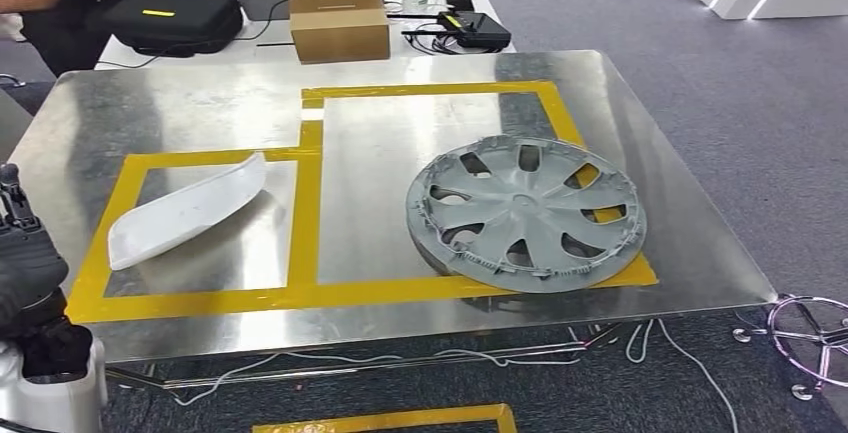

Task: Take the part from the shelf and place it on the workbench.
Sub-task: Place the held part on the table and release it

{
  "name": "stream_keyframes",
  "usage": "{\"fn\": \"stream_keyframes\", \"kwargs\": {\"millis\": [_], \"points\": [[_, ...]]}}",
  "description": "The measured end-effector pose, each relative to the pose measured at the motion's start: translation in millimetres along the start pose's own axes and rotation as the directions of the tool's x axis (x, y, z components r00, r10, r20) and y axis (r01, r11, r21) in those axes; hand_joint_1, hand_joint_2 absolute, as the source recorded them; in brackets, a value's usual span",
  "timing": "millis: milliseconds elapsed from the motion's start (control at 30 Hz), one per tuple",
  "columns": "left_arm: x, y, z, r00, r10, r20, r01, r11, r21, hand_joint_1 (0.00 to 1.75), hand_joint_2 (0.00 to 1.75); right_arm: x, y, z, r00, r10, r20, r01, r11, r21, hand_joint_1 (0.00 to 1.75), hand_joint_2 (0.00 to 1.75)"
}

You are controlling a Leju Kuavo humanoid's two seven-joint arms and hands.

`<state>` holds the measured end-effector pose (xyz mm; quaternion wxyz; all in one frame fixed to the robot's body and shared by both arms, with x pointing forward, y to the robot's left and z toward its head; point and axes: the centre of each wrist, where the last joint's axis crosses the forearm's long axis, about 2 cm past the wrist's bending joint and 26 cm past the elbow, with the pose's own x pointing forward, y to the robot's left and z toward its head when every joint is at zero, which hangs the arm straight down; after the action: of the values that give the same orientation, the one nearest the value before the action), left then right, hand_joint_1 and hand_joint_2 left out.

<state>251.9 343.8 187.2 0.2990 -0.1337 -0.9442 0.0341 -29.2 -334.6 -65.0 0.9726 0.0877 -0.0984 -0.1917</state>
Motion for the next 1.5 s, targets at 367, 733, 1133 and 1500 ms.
{"fn": "stream_keyframes", "kwargs": {"millis": [367, 733, 1133, 1500], "points": [[3.9, -21.0, 3.3, 1.000, 0.017, -0.003, -0.017, 0.997, -0.069, 0.00, 0.00, -4.0, 10.1, -8.4, 1.000, 0.022, -0.012, -0.022, 1.000, 0.023, 0.00, 0.00], [6.6, -24.0, 28.9, 0.992, -0.056, -0.113, 0.041, 0.991, -0.129, 0.00, 0.00, -8.7, 19.1, -15.6, 0.989, 0.147, -0.035, -0.146, 0.989, 0.011, 0.00, 0.00], [8.4, -10.7, 64.7, 0.949, -0.175, -0.262, 0.137, 0.978, -0.156, 0.00, 0.00, -12.3, 28.5, -21.8, 0.982, 0.183, -0.043, -0.181, 0.982, 0.048, 0.00, 0.00], [20.2, 16.1, 100.4, 0.886, -0.258, -0.385, 0.221, 0.965, -0.138, 0.00, 0.00, -12.4, 37.8, -27.1, 0.978, 0.201, -0.056, -0.194, 0.976, 0.102, 0.00, 0.00]]}}
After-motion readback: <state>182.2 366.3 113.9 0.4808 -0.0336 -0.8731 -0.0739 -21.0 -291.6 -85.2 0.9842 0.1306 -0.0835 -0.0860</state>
